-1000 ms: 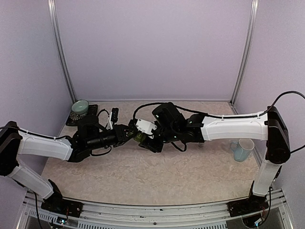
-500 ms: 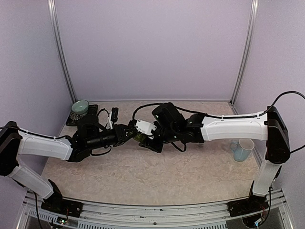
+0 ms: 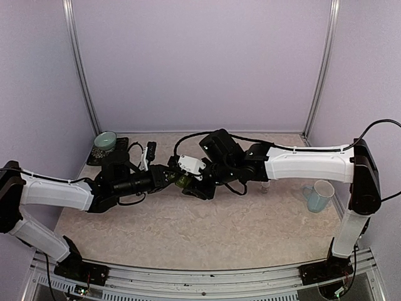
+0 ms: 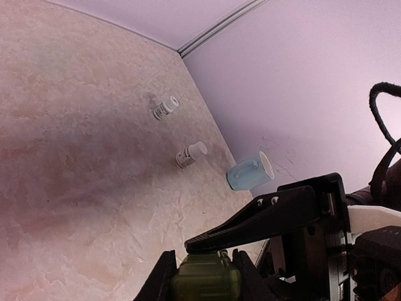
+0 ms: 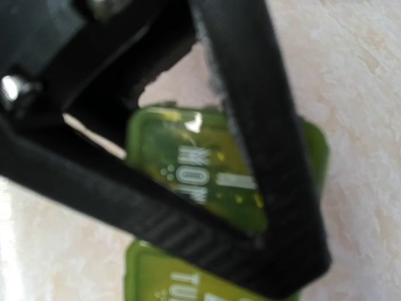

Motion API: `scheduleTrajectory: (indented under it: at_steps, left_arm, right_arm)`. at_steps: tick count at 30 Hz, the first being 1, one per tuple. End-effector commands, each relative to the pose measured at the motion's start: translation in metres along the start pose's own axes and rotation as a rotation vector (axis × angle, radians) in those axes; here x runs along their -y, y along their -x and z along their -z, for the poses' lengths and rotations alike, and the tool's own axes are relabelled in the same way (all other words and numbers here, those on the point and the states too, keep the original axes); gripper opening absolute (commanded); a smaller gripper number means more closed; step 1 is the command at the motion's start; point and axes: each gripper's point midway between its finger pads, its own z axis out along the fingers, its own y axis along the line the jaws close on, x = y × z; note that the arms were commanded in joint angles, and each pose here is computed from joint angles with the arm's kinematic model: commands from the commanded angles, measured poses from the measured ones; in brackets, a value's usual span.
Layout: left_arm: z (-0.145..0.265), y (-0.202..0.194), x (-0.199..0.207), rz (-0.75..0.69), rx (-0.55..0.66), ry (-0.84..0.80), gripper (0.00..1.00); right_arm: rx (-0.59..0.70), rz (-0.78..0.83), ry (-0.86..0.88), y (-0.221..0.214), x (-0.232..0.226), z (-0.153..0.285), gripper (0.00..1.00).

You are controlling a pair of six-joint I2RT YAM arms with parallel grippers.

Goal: Sort the pills into containers
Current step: Open the lid of the pill container.

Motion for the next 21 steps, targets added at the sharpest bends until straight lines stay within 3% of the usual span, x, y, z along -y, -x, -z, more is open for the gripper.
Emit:
scheduleTrajectory:
  at_steps: [1,9,21]
  left_arm:
    - [0.004,-0.008,-0.006,-0.025,-0.021,0.031,0.23]
    - [0.005,-0.006,-0.001,-0.008,-0.008,0.007,0.23]
    - [0.004,-0.002,0.001,0.008,-0.005,-0.013,0.23]
  right_arm:
    - [0.051,-0.036,0.012,0.018,0.008,0.010,0.49]
    - [0.007,-0.040,0.022,0.006,0.005,-0.011,0.53]
    - [-0.018,0.005,-0.113,-0.004,0.016,-0.015,0.57]
